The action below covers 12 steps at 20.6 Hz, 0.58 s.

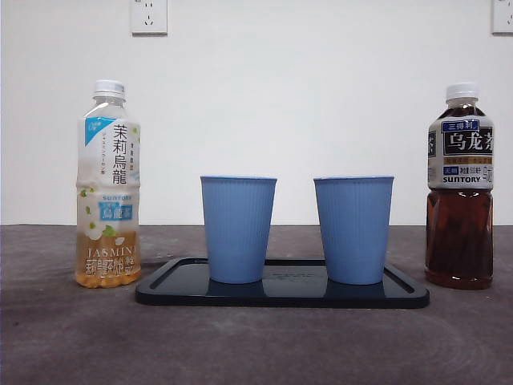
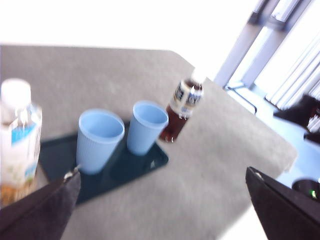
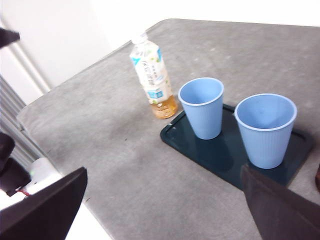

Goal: Pour the drink into the cup

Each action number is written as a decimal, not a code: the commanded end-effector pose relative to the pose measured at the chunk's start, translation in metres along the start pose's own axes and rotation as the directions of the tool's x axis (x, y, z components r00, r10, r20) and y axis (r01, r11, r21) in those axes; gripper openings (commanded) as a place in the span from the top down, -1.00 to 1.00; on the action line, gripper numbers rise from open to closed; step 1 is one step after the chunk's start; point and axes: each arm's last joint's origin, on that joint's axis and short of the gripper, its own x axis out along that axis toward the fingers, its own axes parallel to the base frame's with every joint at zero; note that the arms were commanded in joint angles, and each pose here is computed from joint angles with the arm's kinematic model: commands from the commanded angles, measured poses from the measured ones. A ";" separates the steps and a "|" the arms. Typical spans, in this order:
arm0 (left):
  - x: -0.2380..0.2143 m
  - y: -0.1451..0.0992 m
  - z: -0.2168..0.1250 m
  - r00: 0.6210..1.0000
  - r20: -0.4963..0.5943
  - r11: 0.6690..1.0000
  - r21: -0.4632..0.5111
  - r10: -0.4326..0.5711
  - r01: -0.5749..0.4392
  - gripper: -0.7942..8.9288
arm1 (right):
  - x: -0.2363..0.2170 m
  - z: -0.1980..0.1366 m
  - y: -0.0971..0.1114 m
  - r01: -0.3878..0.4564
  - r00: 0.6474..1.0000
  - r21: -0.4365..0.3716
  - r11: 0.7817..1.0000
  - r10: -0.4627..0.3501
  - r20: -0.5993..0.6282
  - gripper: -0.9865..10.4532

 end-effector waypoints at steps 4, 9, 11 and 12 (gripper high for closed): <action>-0.006 0.001 -0.007 0.997 -0.080 1.000 -0.007 0.015 -0.016 -0.23 | -0.002 0.004 0.002 -0.011 1.000 -0.003 1.000 0.011 0.018 -0.03; -0.006 0.002 -0.010 0.994 -0.110 1.000 -0.008 0.026 -0.027 0.08 | -0.002 0.004 0.002 -0.010 1.000 -0.003 1.000 0.010 0.018 0.00; -0.007 0.002 -0.011 0.992 -0.119 1.000 -0.008 0.029 -0.030 0.76 | -0.002 0.003 0.002 -0.014 1.000 0.002 1.000 0.014 0.011 0.48; -0.007 0.002 -0.011 0.992 -0.120 0.999 -0.006 0.035 -0.036 0.78 | -0.002 0.003 0.002 -0.013 1.000 0.002 1.000 0.013 0.008 0.84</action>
